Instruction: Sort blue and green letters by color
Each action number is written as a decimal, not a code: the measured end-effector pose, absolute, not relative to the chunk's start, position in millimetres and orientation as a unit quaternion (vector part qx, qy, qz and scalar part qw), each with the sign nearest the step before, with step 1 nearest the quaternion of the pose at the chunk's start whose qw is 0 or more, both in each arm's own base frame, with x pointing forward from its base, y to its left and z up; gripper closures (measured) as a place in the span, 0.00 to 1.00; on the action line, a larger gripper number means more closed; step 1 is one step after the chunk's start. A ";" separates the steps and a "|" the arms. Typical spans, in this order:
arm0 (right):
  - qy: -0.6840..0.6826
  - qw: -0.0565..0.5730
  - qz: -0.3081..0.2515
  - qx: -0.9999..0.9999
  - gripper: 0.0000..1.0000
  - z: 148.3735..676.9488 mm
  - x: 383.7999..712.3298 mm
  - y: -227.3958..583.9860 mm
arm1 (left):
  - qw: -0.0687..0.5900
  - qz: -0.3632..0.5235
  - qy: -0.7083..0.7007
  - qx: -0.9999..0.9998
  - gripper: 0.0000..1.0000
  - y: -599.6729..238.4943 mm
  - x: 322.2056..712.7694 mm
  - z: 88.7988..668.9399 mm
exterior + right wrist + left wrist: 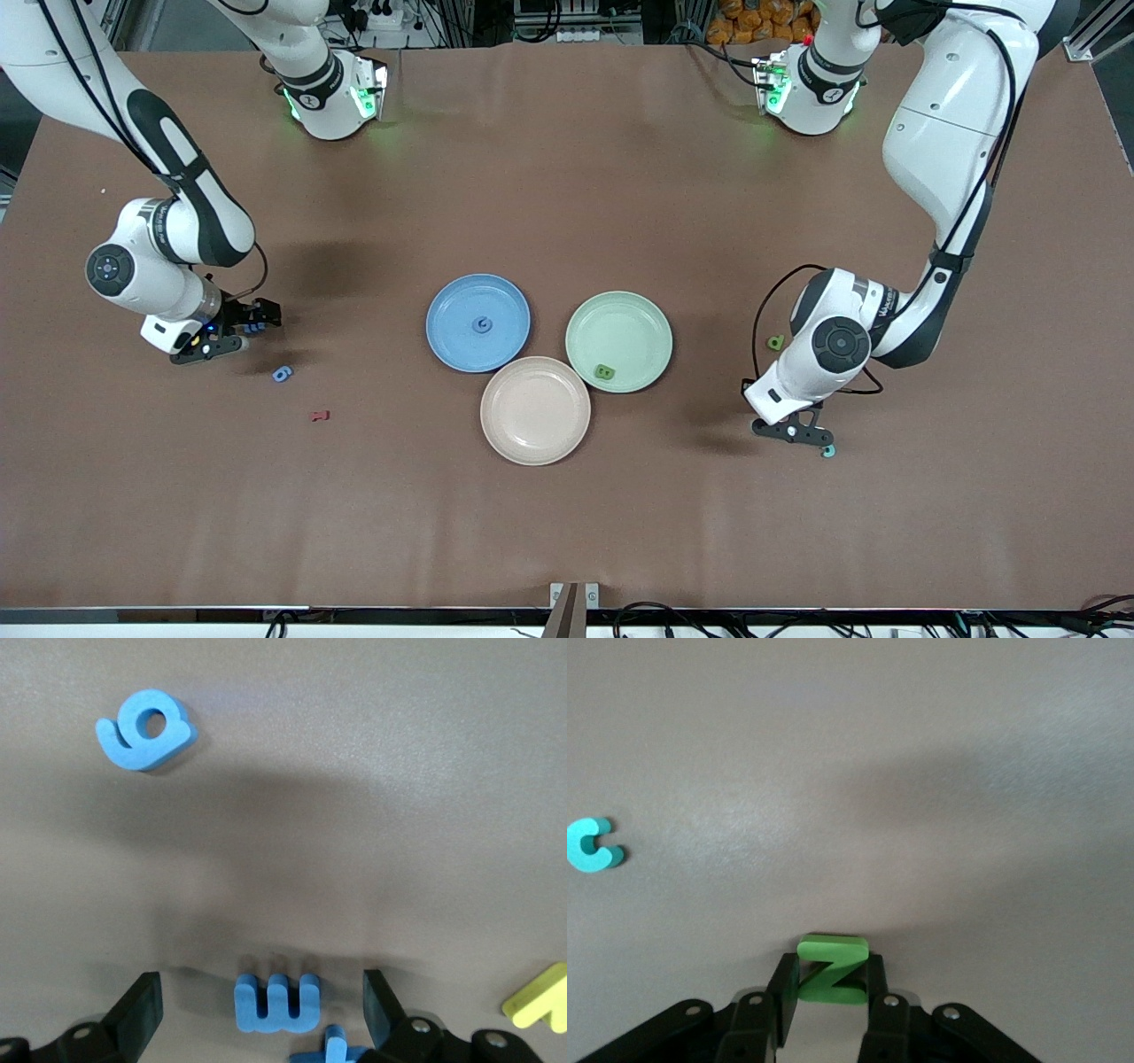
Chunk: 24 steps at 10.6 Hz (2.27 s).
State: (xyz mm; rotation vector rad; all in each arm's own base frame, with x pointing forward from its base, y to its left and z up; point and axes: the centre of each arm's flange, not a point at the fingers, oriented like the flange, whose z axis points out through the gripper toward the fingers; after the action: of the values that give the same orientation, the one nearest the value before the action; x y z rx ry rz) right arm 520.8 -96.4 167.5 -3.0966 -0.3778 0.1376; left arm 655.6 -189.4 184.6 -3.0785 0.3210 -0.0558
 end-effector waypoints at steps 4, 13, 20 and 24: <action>-0.130 0.011 0.048 -0.990 0.00 165.0 517.7 -96.1 | -0.009 -0.043 0.098 -0.994 0.65 -239.7 652.2 218.9; -0.168 0.010 0.049 -0.985 0.59 172.9 514.5 -109.3 | -0.072 -0.033 -0.029 -0.996 0.65 -421.5 559.9 254.5; -0.179 0.002 0.064 -0.982 0.59 224.4 575.7 -39.7 | -0.028 -0.012 -0.068 -0.997 0.00 -398.9 568.9 268.5; -0.157 0.044 0.064 -0.984 0.59 262.5 624.0 38.8 | 0.007 -0.015 -0.018 -1.000 0.00 -343.4 589.0 308.9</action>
State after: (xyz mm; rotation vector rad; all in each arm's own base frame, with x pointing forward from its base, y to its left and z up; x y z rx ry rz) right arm 624.0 38.8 262.5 -3.0097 -0.4811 0.1971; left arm 589.0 -343.4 308.9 -3.1262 -0.0566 -0.0462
